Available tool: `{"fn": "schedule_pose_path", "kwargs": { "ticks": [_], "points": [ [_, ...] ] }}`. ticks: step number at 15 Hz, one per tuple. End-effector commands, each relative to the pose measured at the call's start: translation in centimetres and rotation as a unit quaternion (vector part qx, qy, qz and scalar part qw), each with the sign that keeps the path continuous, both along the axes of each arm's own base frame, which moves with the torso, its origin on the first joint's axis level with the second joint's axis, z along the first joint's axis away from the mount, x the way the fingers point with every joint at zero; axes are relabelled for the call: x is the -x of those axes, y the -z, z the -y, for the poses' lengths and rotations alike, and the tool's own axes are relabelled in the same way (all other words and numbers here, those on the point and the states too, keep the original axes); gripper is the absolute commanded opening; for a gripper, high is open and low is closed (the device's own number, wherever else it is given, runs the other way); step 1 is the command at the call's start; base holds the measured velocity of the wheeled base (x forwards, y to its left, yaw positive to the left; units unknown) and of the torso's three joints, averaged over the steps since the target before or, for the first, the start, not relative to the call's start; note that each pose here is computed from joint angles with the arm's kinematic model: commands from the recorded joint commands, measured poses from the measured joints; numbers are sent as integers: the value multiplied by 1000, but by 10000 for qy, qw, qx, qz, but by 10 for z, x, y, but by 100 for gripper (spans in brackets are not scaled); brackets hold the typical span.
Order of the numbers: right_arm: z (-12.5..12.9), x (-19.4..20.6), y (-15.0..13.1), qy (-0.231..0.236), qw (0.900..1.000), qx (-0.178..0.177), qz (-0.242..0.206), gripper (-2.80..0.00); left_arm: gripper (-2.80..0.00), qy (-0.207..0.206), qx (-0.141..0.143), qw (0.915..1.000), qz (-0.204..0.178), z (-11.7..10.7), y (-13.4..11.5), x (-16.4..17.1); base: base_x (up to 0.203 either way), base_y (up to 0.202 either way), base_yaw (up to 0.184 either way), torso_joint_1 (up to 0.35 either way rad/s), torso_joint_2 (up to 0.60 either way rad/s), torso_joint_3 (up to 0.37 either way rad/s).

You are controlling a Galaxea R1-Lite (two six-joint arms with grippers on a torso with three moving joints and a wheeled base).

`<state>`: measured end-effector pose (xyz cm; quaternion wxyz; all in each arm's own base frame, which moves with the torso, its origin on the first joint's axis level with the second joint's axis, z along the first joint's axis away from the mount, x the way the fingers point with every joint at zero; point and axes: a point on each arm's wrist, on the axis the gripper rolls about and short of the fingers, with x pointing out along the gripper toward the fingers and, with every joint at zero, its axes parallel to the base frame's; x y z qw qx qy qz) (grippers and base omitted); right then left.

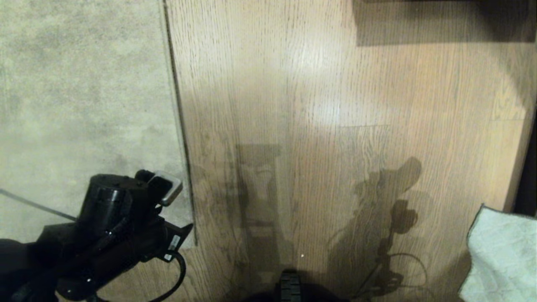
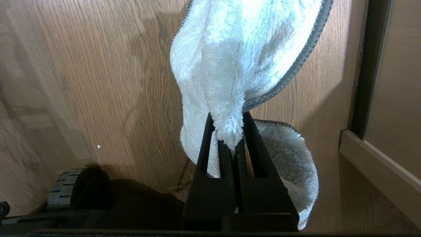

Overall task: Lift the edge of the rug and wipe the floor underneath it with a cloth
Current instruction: Lift up the carpet

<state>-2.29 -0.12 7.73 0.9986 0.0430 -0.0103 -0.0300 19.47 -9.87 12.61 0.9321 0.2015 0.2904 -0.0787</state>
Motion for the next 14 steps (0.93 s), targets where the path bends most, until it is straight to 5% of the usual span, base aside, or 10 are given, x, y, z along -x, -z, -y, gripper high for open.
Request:
{"fn": "schedule_pose_path", "kwargs": {
  "ticks": [1,6,10,14],
  "points": [
    [0,0,0,3,10000,-2,-6,-280,0,-375,-457,9983,-20,0,8,-8,0,0,0,0,0,0],
    [0,0,0,3,10000,-2,-6,-280,0,-1160,-1215,9858,-53,-3,24,-20,0,0,0,0,0,0],
    [0,0,0,3,10000,-2,-6,-280,0,-1394,-1019,9845,306,1,31,-46,0,0,0,0,0,0],
    [0,0,0,3,10000,-2,-6,-280,0,-1612,-957,9752,1178,3,35,-81,0,0,0,0,0,0]
  ]
}}
